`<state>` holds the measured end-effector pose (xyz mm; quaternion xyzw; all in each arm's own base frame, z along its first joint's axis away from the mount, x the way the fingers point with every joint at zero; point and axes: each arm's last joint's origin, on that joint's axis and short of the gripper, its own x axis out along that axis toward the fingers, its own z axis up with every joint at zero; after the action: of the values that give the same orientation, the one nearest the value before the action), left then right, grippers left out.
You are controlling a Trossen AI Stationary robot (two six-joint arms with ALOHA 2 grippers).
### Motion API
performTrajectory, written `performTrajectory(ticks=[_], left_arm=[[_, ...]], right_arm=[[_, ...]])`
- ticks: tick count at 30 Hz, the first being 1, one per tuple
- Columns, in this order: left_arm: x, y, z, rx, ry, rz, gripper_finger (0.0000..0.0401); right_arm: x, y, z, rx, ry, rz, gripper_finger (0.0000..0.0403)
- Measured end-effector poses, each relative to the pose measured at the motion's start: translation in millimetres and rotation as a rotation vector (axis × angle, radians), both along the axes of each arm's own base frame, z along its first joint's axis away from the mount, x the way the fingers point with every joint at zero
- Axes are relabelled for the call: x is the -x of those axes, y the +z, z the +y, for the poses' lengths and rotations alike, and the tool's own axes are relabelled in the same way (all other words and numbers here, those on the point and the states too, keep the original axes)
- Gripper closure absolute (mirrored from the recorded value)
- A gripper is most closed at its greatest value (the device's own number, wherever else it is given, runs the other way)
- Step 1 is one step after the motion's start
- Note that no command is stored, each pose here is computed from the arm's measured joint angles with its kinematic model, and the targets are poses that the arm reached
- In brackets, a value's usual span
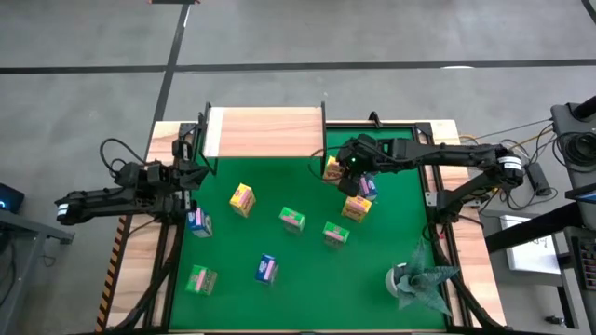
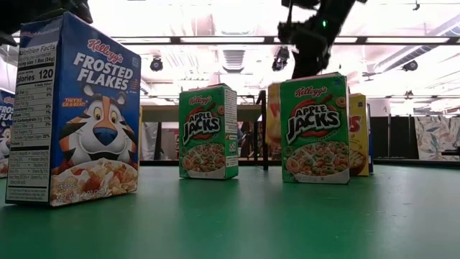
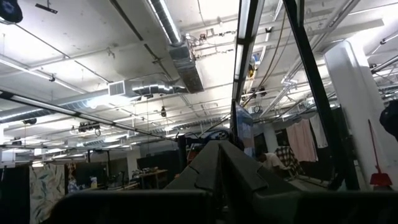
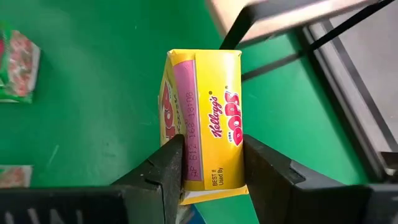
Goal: Stack cereal on shelf
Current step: Put the top yellow cereal box on the shelf
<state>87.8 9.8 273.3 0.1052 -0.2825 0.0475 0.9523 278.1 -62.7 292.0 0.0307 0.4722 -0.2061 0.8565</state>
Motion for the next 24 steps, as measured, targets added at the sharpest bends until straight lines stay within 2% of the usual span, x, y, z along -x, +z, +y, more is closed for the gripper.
performTrajectory(ticks=[6,13,18,24], left_arm=[[0,0,0,-0.016,0.014,0.000,0.0401],[1,0,2,0.011,0.096,-0.009,0.0401],[2,6,2,0.000,0.103,-0.026,0.0401],[3,8,2,-0.033,0.125,-0.017,0.0401]], right_arm=[[5,50,1,-0.013,-0.029,-0.027,0.0270],[6,97,3,-0.026,-0.007,-0.179,0.0269],[0,115,1,0.017,0.021,-0.313,0.0269],[-14,125,-3,0.102,0.076,-0.437,0.0273]])
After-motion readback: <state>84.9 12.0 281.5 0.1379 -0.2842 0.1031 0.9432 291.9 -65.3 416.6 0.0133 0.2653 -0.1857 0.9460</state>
